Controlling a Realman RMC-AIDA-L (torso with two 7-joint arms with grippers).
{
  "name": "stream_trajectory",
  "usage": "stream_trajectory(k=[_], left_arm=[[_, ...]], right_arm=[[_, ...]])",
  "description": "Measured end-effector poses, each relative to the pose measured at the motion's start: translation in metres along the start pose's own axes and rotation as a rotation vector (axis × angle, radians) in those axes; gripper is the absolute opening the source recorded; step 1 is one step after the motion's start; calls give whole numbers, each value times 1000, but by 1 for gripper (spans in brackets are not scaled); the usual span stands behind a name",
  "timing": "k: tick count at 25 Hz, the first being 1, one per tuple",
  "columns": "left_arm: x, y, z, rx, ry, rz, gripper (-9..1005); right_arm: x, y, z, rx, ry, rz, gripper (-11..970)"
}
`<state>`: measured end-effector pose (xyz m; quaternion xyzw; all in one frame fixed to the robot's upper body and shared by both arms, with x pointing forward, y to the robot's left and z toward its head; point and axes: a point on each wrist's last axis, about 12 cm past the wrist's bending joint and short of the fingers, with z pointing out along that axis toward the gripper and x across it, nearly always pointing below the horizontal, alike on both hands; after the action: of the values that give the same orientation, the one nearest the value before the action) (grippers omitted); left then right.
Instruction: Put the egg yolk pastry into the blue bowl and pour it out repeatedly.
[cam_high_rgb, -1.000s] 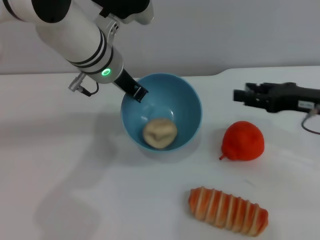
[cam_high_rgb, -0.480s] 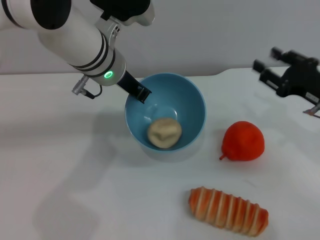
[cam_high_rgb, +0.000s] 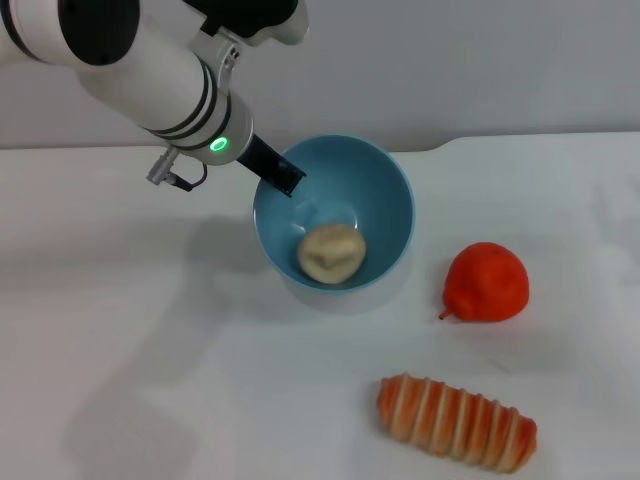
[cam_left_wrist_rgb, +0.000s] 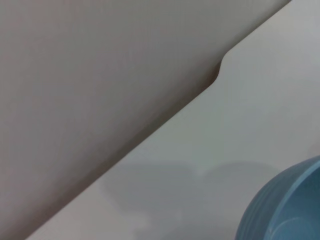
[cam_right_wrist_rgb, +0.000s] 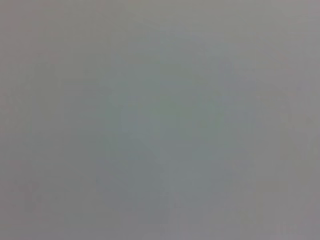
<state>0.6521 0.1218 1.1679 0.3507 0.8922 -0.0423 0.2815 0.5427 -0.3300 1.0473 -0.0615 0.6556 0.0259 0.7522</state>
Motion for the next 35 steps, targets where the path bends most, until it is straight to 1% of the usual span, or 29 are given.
stream_trajectory(k=[2, 6, 11, 12, 15, 17, 20, 22, 24, 25, 27, 28, 32, 35], left_arm=[[0, -1, 1, -5, -11, 11, -1], [-1, -2, 1, -7, -20, 12, -1], [-1, -2, 2, -8, -26, 10, 0], [-1, -2, 1, -9, -31, 12, 0], [-3, -3, 2, -12, -41, 21, -1], [-6, -6, 1, -14, -59, 36, -1], [-12, -11, -2, -16, -100, 60, 0], [-15, -17, -3, -18, -134, 89, 0], [-19, -27, -5, -21, -181, 127, 0], [-19, -27, -5, -21, -181, 127, 0], [-20, -31, -3, -22, -214, 143, 0], [-20, -36, -1, -19, -256, 152, 0], [-21, -43, 2, -11, -359, 146, 0], [-25, -53, 2, -1, -443, 156, -1]], right_arm=[[2, -2, -7, 35, -10, 27, 505], [7, 1, -24, 23, -19, 103, 506], [11, -2, -34, 34, -4, 225, 508], [13, -5, -36, 47, 11, 272, 538], [14, -6, -37, 56, 22, 280, 627], [15, -6, -38, 55, 30, 246, 686], [18, -4, -38, 49, 52, 193, 709], [19, -3, -38, 50, 61, 185, 725], [20, -3, -39, 52, 65, 185, 725], [21, -3, -41, 54, 68, 184, 725], [22, -3, -43, 58, 71, 184, 725], [22, -3, -44, 60, 72, 184, 725], [23, -4, -48, 65, 77, 185, 725], [23, -3, -48, 64, 74, 185, 725]])
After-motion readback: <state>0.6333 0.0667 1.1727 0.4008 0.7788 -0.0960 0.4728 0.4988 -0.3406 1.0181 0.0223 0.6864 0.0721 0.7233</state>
